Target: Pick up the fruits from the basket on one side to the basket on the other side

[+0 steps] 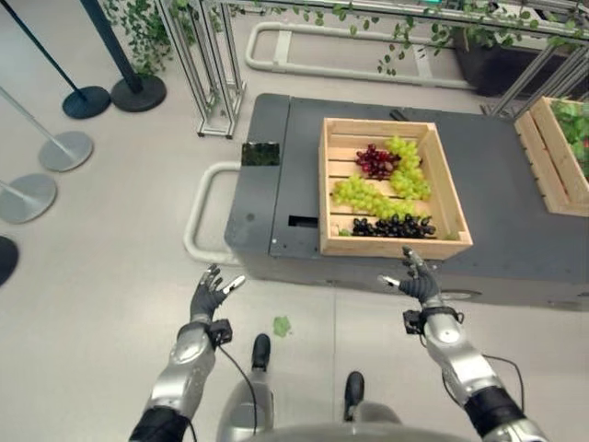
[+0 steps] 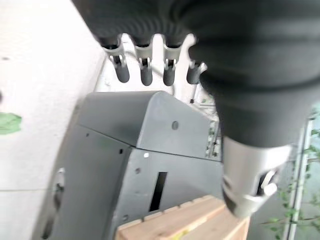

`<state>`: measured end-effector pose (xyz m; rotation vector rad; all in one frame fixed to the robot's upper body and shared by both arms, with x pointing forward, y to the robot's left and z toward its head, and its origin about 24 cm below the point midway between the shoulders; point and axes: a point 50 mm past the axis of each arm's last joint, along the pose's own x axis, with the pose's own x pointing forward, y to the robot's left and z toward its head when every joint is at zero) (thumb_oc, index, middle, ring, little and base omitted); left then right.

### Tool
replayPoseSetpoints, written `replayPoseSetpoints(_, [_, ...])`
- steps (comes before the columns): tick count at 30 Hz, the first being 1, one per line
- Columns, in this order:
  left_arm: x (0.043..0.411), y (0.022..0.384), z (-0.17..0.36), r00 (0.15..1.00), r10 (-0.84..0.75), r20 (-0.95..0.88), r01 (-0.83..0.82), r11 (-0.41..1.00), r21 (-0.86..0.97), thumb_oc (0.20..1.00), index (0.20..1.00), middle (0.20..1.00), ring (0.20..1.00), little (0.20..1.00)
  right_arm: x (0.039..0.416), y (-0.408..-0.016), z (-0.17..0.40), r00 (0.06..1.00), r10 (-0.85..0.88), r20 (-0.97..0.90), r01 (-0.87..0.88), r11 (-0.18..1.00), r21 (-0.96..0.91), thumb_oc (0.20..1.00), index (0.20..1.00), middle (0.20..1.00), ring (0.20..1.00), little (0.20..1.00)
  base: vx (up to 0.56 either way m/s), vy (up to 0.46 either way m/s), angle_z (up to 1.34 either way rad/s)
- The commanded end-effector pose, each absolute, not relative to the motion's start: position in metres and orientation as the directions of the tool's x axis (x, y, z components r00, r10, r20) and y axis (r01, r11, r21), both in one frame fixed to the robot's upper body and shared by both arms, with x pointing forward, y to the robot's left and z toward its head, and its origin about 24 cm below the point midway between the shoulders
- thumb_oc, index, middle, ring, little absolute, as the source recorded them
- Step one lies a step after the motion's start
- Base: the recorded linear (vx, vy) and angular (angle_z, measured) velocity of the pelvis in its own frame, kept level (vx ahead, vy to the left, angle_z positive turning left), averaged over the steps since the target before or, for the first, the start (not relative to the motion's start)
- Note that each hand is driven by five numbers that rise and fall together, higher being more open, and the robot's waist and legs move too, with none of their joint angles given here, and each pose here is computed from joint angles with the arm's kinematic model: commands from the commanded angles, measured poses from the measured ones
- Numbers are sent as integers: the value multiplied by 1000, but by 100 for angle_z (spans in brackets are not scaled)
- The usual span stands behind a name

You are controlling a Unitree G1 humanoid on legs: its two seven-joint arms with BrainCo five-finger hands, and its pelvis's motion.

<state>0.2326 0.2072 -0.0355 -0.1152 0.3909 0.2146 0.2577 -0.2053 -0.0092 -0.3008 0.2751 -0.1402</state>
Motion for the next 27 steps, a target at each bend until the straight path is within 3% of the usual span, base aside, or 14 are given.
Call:
replayPoseSetpoints(1, [242, 217, -15, 937, 200, -286, -208, 978, 2, 1000, 1000, 1000, 1000, 1000, 281, -203, 25, 981, -167, -102, 126, 939, -319, 1000, 1000, 1000, 1000, 1000, 114, -50, 11])
replayPoseSetpoints(11, [239, 214, -17, 938, 190, -291, -207, 978, -29, 1000, 1000, 1000, 1000, 1000, 308, -248, 70, 963, -269, 22, 248, 849, -467, 1000, 1000, 1000, 1000, 1000, 148, -100, 40])
replayPoseSetpoints(16, [235, 203, -15, 953, 109, -281, -110, 994, 12, 1000, 1000, 1000, 1000, 1000, 324, -280, 98, 947, -314, 63, 292, 766, -572, 1000, 1000, 1000, 1000, 1000, 60, -128, -7])
replayPoseSetpoints(27, [243, 173, -4, 973, -18, -231, 14, 1000, -15, 1000, 1000, 1000, 1000, 1000, 356, -308, 132, 924, -380, 46, 292, 622, -726, 1000, 1000, 1000, 1000, 1000, 21, -69, 1])
